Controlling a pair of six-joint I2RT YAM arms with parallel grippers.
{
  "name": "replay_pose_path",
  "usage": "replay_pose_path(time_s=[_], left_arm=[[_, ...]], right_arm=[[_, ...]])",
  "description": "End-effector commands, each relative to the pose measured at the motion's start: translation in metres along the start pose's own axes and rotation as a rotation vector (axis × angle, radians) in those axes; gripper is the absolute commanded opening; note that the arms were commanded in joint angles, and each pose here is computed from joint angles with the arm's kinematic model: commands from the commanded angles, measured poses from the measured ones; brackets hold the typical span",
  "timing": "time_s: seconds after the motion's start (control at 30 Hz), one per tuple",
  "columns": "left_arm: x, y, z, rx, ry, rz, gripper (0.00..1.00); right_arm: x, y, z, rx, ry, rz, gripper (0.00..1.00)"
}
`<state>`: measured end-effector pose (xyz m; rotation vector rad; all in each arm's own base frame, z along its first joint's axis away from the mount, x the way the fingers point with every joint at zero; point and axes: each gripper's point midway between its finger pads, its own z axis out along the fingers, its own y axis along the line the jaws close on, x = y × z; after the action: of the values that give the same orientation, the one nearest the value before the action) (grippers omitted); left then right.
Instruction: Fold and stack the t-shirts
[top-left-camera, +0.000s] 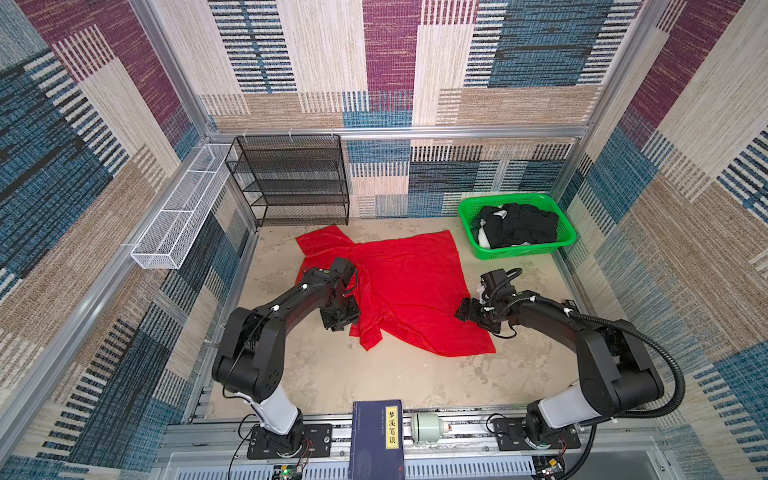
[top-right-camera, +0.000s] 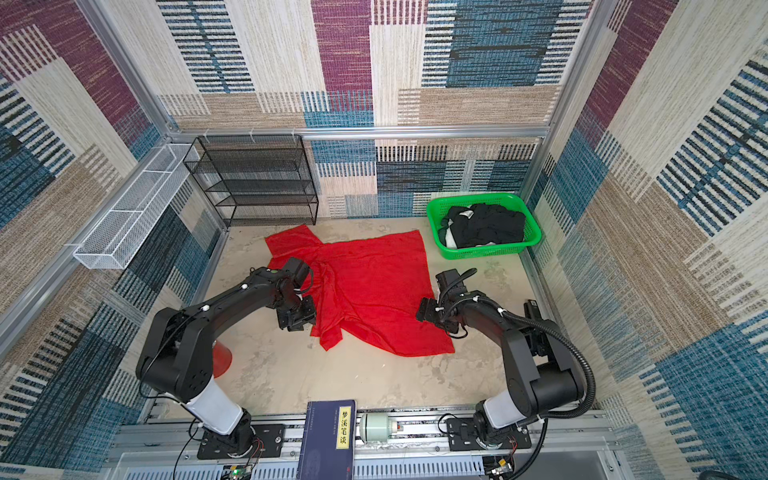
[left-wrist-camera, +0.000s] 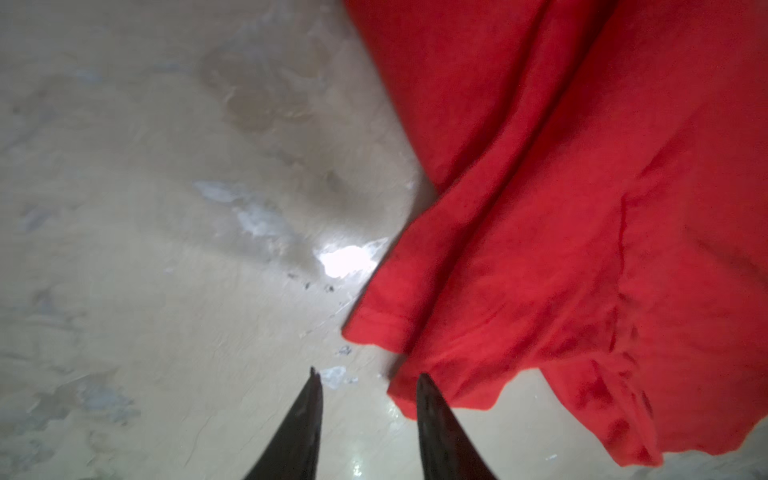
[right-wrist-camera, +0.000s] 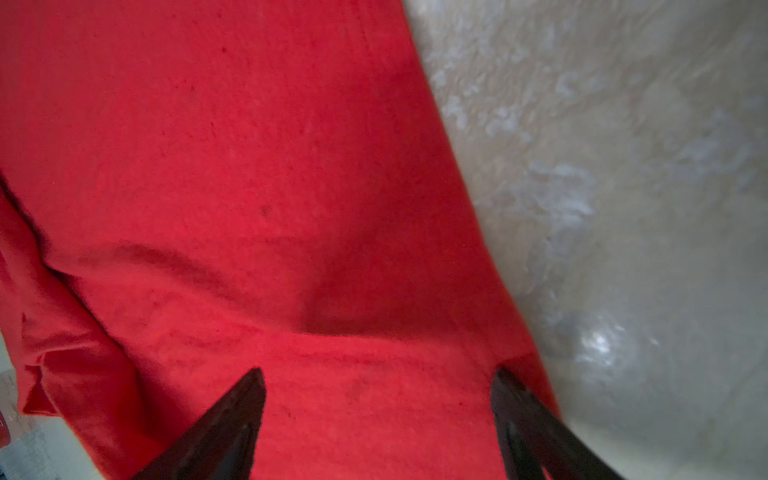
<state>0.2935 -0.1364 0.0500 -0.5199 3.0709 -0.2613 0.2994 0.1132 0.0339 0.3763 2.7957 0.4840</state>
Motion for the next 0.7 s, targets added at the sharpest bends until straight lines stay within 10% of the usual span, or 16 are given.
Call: replay_pose_path(time_s=[0.0,0.37,0.67], left_arm=[[0.001,-0.001,0.007,-0.01,0.032,0.061,0.39],[0.007,0.011,0.036,-0.096,0.102,0.077,0.35],[0.03,0.047,0.034,-0.243,0.138,0.049,0.01]], right_arm=[[0.03,-0.019,0.002,0.071,0.113,0.041,0.87],[0.028,-0.017,0.004,0.069,0.12,0.047,0.87],[0.024,-0.015,0.005,0.06,0.112,0.048,0.87]])
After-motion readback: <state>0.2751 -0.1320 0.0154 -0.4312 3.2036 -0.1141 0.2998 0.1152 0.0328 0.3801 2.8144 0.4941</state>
